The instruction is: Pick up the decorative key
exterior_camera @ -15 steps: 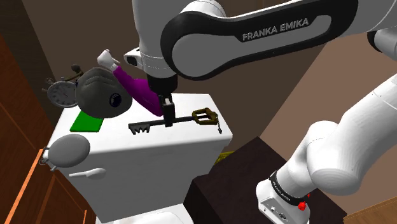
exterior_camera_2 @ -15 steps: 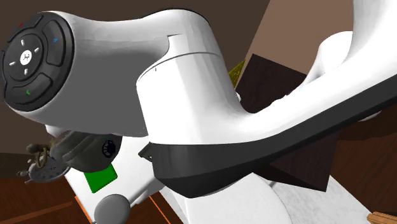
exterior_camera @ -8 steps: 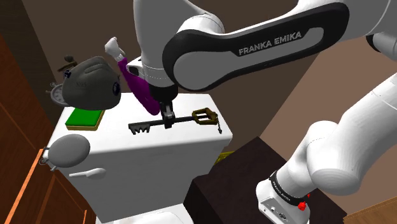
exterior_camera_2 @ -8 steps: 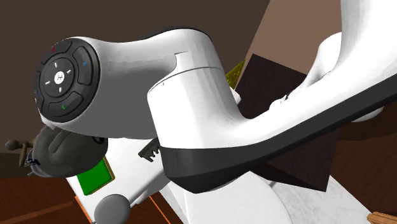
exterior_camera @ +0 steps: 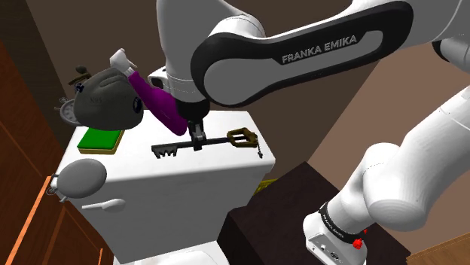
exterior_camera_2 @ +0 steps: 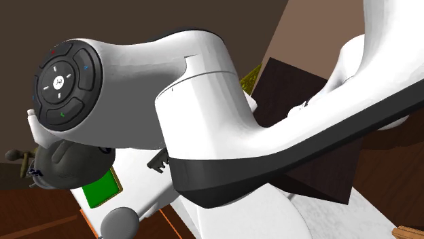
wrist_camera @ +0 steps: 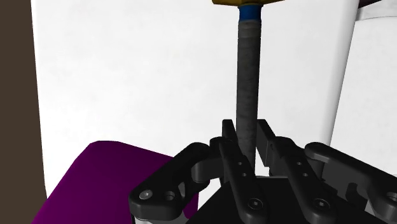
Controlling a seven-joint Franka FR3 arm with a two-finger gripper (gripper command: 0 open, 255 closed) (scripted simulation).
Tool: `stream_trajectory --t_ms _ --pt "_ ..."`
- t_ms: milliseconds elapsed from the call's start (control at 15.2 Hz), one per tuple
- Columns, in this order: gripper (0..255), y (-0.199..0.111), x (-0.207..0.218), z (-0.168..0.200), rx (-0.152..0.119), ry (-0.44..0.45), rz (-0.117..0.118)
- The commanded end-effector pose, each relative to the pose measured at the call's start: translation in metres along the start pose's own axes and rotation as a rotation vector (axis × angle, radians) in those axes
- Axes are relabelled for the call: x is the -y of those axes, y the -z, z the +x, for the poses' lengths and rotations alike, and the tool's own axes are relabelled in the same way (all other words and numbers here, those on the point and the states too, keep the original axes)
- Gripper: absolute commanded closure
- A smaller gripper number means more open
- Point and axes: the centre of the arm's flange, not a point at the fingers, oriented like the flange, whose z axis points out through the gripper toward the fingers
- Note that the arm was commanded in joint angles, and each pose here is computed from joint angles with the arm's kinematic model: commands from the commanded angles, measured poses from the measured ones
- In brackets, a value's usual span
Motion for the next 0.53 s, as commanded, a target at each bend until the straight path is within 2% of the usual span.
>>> stream_trajectory --t_ms 0,462 --pt "255 0.007 -0.001 0.0 0.002 0.001 0.003" --pt "255 0.043 -0.002 -0.006 0.002 0.001 0.003"
